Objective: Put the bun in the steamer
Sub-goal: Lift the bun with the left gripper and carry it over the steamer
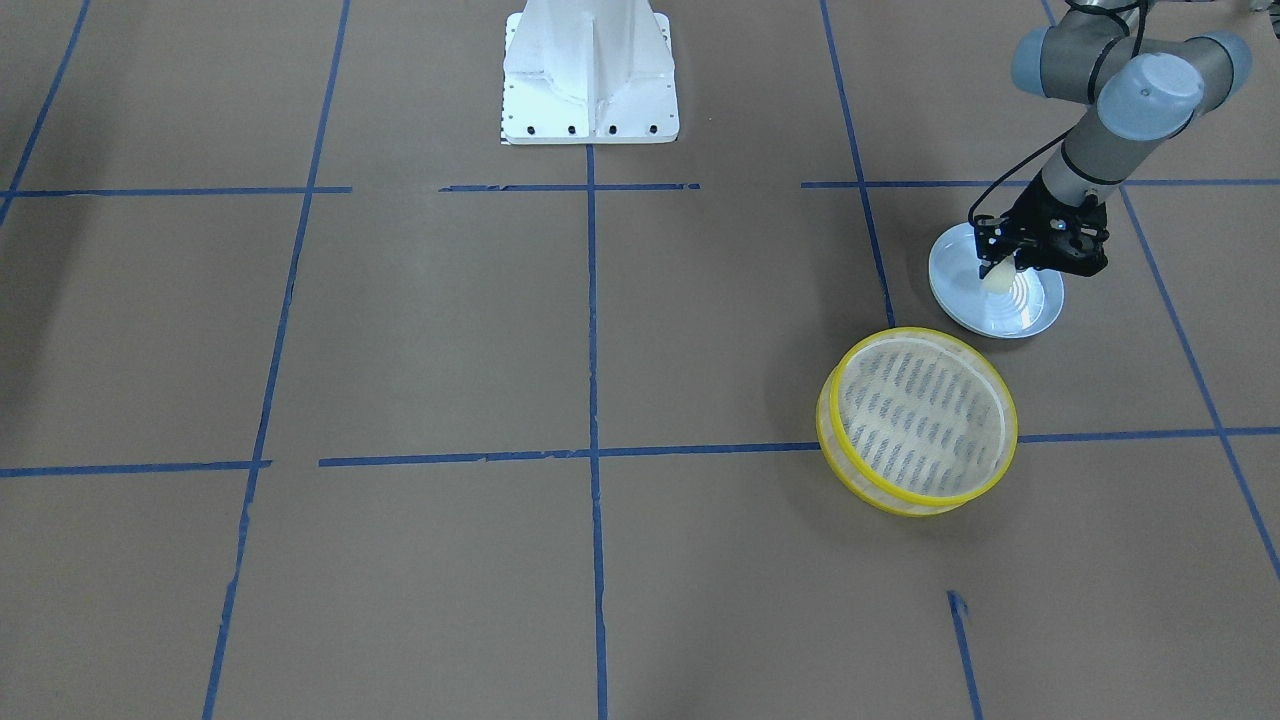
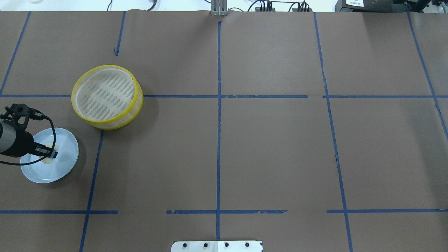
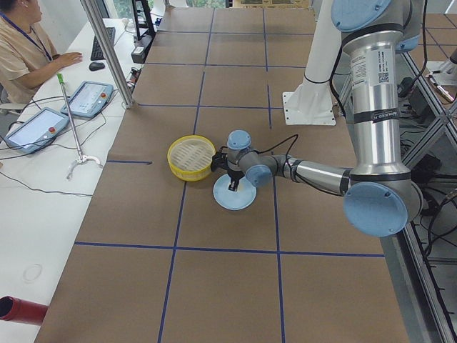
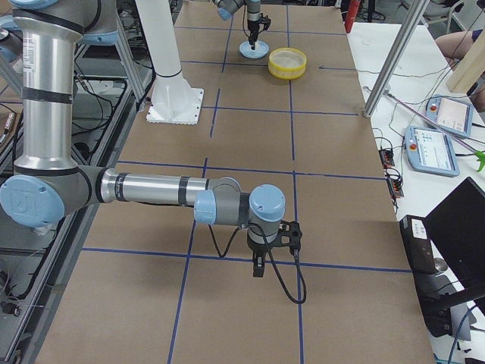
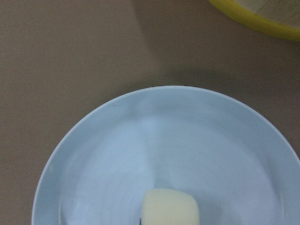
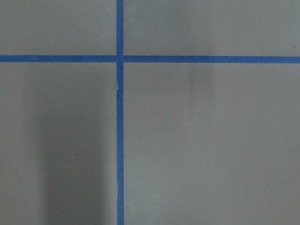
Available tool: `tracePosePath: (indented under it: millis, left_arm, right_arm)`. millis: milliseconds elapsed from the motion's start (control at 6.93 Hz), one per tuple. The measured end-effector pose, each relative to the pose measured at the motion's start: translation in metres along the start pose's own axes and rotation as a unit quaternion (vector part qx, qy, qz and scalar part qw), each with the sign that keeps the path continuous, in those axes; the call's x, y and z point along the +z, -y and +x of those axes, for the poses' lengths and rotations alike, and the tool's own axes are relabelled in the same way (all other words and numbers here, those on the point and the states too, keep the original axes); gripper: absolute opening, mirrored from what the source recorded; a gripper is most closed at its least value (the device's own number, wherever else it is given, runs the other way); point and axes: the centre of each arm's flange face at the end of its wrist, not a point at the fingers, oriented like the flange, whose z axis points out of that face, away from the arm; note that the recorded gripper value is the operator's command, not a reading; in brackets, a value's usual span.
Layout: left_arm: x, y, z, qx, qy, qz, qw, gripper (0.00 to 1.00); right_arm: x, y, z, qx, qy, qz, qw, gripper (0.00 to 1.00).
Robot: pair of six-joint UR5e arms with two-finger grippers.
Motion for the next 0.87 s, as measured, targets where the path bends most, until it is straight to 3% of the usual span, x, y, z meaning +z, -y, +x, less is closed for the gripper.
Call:
tracePosePath:
  millis: [433,866]
  left_arm:
    - [-0.05,0.05,0.008,-0.065,-0.042,0.044,0.996,0.3]
    - [-0.055,0.118,0.031,-0.176,-0.065,0.069,0.9798,0.29]
  right_arm:
    - [0.0,0.0,0.0,0.0,0.0,0.0,1.0,1.0]
    - [0.0,0.0,0.0,0.0,0.0,0.0,1.0,1.0]
